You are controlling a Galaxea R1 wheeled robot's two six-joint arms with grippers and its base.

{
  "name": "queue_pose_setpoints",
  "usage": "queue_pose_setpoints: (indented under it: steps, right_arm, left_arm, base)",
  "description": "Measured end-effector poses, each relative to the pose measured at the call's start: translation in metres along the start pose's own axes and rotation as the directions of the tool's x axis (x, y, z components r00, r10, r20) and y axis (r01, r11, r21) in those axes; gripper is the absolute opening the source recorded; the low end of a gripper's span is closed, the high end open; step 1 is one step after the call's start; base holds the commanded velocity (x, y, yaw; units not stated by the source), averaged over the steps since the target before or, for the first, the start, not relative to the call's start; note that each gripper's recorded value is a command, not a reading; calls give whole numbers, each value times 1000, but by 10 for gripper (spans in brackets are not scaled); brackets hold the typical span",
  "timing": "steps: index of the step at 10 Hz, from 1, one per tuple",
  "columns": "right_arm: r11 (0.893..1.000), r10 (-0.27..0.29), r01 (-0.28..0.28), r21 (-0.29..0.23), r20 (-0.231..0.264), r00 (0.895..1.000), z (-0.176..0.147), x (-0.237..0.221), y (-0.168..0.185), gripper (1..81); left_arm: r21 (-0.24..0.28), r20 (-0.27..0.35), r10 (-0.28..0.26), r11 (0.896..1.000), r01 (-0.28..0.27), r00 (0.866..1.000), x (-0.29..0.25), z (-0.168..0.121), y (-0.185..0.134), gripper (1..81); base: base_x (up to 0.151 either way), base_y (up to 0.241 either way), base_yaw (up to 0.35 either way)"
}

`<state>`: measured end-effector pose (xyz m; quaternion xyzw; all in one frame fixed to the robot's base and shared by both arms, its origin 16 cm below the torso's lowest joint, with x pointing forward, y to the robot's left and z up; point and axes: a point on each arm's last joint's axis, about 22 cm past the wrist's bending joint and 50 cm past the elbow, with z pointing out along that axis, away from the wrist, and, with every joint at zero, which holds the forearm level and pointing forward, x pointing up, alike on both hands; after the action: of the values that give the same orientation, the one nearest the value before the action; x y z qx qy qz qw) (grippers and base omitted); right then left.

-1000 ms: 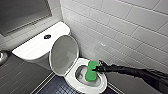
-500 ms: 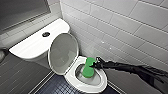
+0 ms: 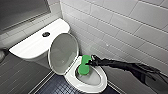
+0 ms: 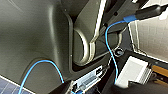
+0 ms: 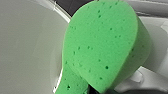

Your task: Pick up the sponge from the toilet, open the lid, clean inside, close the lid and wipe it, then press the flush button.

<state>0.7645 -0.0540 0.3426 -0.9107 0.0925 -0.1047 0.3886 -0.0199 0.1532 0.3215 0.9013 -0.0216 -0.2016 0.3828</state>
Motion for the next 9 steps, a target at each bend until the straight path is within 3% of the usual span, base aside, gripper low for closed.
queue_pose_setpoints:
  steps: [4,7,9]
  right_arm:
    - [996,49,-50,-72,-7,999,8,-32,54,10]
    - [996,55,-56,-73,-11,998,-4,-32,64,10]
    - [997,54,-54,-46,-6,999,-20,-34,63,10]
  left_arm:
    - [7,13,-10,1000,10,1000,-13,-4,-2,811]
    - [8,19,-7,1000,7,1000,-19,-6,-2,811]
    - [4,18,11,1000,-11,1000,-18,-5,0,811]
  base:
    - [0,0,0]
    - [0,0,0]
    - [0,0,0]
